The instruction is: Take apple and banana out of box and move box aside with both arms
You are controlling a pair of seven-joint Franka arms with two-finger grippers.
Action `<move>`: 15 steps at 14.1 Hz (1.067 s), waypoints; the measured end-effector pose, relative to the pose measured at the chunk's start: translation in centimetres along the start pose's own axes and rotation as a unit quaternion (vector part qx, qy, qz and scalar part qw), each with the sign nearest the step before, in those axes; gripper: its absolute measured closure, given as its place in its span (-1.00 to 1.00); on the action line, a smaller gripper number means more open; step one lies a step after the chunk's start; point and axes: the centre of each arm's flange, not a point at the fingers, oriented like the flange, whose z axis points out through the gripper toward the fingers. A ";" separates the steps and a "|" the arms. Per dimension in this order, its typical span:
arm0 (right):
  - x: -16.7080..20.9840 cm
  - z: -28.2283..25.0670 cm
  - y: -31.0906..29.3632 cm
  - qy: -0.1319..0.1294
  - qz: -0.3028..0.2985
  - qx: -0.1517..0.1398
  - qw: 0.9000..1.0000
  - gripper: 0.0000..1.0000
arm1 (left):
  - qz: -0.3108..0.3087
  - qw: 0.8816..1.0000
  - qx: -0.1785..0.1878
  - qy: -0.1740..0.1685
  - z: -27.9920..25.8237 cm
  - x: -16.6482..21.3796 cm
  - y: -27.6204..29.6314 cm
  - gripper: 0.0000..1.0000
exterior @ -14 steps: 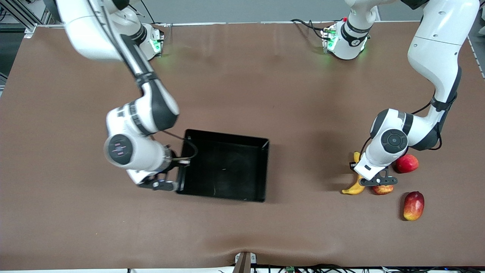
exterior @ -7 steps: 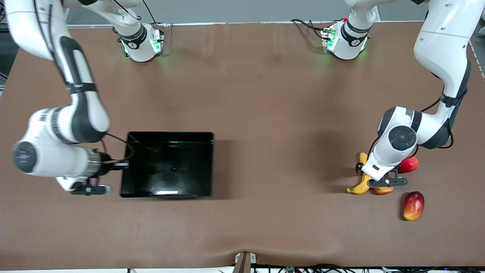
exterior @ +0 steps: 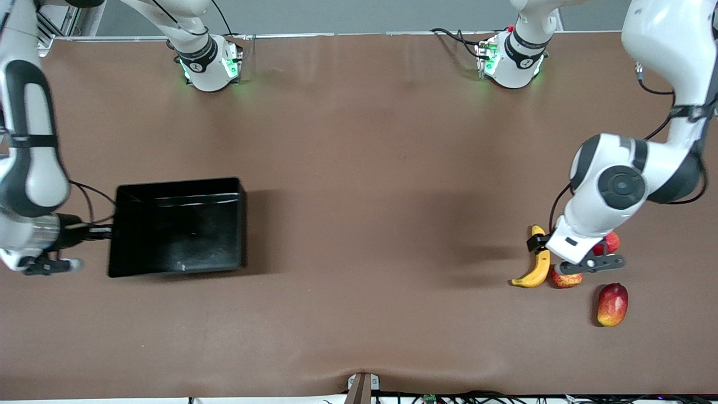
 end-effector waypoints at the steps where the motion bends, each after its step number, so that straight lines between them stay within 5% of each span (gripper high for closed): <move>1: -0.8 0.3 2.0 0.002 0.002 0.003 1.000 0.89 | -0.006 1.000 0.001 -0.005 -2.1 0.3 -0.1 -1.00; 11: -5.5 7.6 8.0 0.013 0.029 0.004 0.999 0.82 | -0.063 0.996 -0.055 0.025 -15.2 1.7 -2.6 -1.00; 15: -5.5 8.1 7.6 0.012 0.021 0.005 1.000 0.06 | -0.068 0.995 -0.053 0.043 -19.9 0.1 -3.3 -1.00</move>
